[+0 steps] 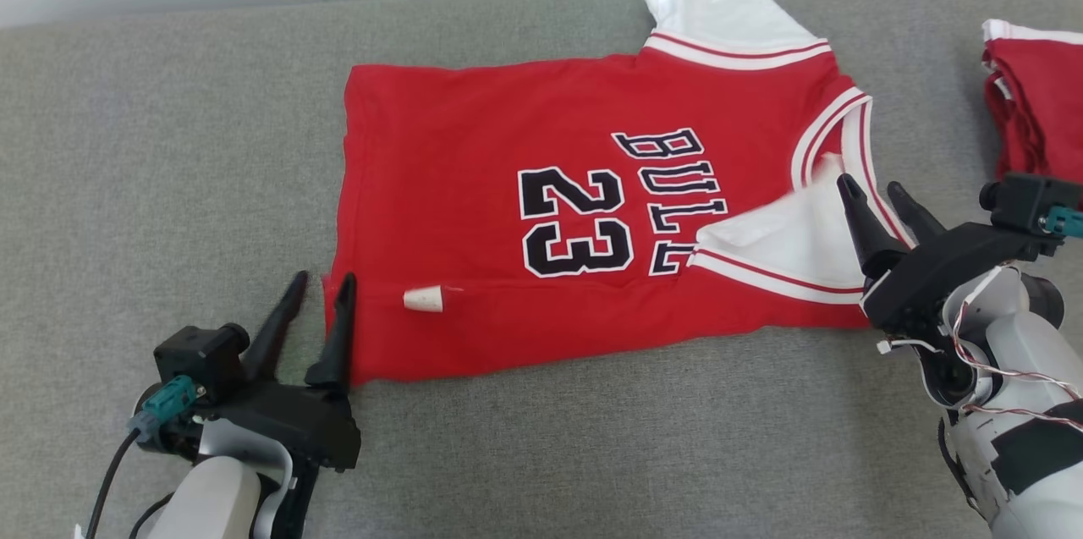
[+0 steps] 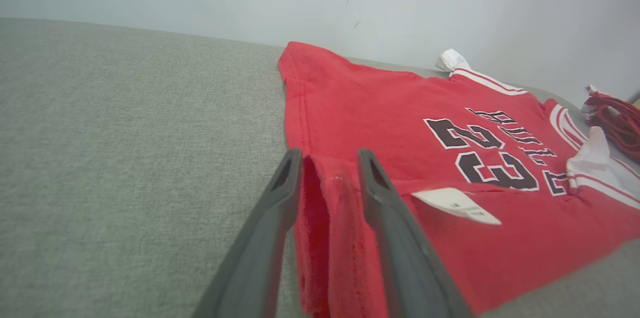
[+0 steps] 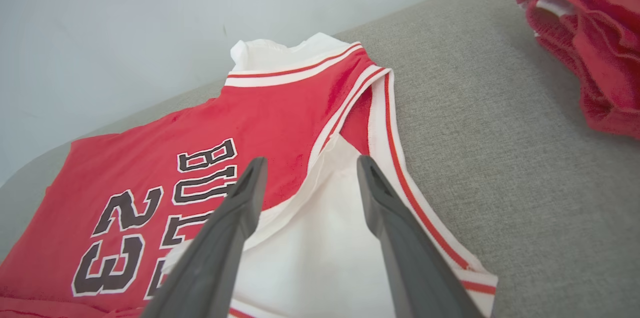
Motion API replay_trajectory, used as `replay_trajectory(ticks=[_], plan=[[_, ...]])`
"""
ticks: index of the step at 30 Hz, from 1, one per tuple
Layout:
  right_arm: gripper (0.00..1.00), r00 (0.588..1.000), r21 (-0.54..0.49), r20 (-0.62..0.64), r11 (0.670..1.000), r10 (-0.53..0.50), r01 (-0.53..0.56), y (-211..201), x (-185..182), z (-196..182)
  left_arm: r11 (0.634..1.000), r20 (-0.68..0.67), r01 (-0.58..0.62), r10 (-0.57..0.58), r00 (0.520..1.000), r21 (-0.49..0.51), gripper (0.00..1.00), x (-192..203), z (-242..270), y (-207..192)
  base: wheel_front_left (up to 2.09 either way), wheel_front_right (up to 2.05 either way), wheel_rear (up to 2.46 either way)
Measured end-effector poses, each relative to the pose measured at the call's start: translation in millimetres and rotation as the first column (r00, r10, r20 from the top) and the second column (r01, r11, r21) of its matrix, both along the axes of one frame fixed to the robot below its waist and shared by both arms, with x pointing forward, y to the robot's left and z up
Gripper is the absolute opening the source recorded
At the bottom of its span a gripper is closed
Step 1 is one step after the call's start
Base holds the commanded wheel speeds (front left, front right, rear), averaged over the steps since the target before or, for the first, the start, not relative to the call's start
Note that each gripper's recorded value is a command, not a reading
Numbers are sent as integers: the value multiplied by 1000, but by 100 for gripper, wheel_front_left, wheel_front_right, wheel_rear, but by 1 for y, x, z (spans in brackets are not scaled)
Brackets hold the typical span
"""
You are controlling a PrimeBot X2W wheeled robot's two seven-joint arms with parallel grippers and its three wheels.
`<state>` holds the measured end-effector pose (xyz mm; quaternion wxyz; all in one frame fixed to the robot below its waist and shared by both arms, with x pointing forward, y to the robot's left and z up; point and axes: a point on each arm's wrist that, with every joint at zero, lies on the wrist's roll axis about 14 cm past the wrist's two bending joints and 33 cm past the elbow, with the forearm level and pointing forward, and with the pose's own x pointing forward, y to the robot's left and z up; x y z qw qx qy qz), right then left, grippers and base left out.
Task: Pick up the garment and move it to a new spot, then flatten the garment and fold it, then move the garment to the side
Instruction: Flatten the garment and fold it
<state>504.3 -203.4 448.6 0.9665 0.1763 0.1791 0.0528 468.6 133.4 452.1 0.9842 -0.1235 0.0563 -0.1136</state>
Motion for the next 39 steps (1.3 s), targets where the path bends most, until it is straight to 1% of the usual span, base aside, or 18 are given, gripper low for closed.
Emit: replay_trajectory(ticks=[6, 10, 16, 22, 25, 27, 30, 31, 32, 33, 34, 35, 39], plan=[[100, 999, -72, 51, 997, 1, 3, -16, -15, 5, 1000, 16, -18, 18, 1000, 18, 100, -5, 4, 5, 0, 0, 0], [100, 1000, -117, 27, 993, 14, -11, -25, -40, -10, 999, 8, -33, 33, 999, 41, 100, -21, -1, 10, 0, 0, 0], [100, 1000, -124, -4, 992, -16, 16, -41, -68, -26, 999, -42, -43, 44, 998, 26, 100, -49, -17, 4, 0, 0, 0], [100, 999, -121, -35, 992, -36, 31, -45, -70, -37, 999, -67, -31, 33, 997, 24, 100, -53, -27, -2, 0, 0, 0], [100, 997, -133, -62, 991, -36, 28, -42, -66, -47, 998, -81, -15, 19, 997, 57, 100, -48, -34, -4, 0, 0, 0], [100, 997, -142, -72, 990, -29, 18, -38, -62, -51, 998, -91, -14, 20, 996, 62, 100, -43, -38, -5, 0, 0, 0], [100, 992, -134, -121, 991, -35, 18, -32, -63, -66, 998, -131, -1, 9, 991, 61, 100, -44, -50, -11, 0, 0, 0], [100, 991, -135, -130, 991, -37, 19, -31, -63, -69, 998, -145, 4, 5, 989, 58, 98, -45, -54, -12, 0, 0, 0], [100, 990, -132, -133, 991, -38, 21, -29, -61, -70, 998, -152, 7, 3, 988, 61, 58, -44, -56, -12, 0, 0, 0], [43, 990, -124, -132, 992, -41, 24, -26, -60, -70, 998, -155, 8, 3, 988, 66, 28, -43, -57, -11, 0, 0, 0], [6, 990, -117, -131, 993, -43, 27, -24, -59, -70, 998, -156, 8, 3, 988, 66, 14, -42, -57, -11, 0, 0, 0], [0, 991, -109, -127, 994, -45, 31, -22, -59, -70, 998, -159, 6, 4, 987, 63, 0, -41, -57, -11, 0, 0, 0], [0, 993, -87, -110, 996, -39, 29, -12, -59, -67, 998, -165, 3, 7, 986, 61, 0, -43, -57, -9, 0, 0, 0]])
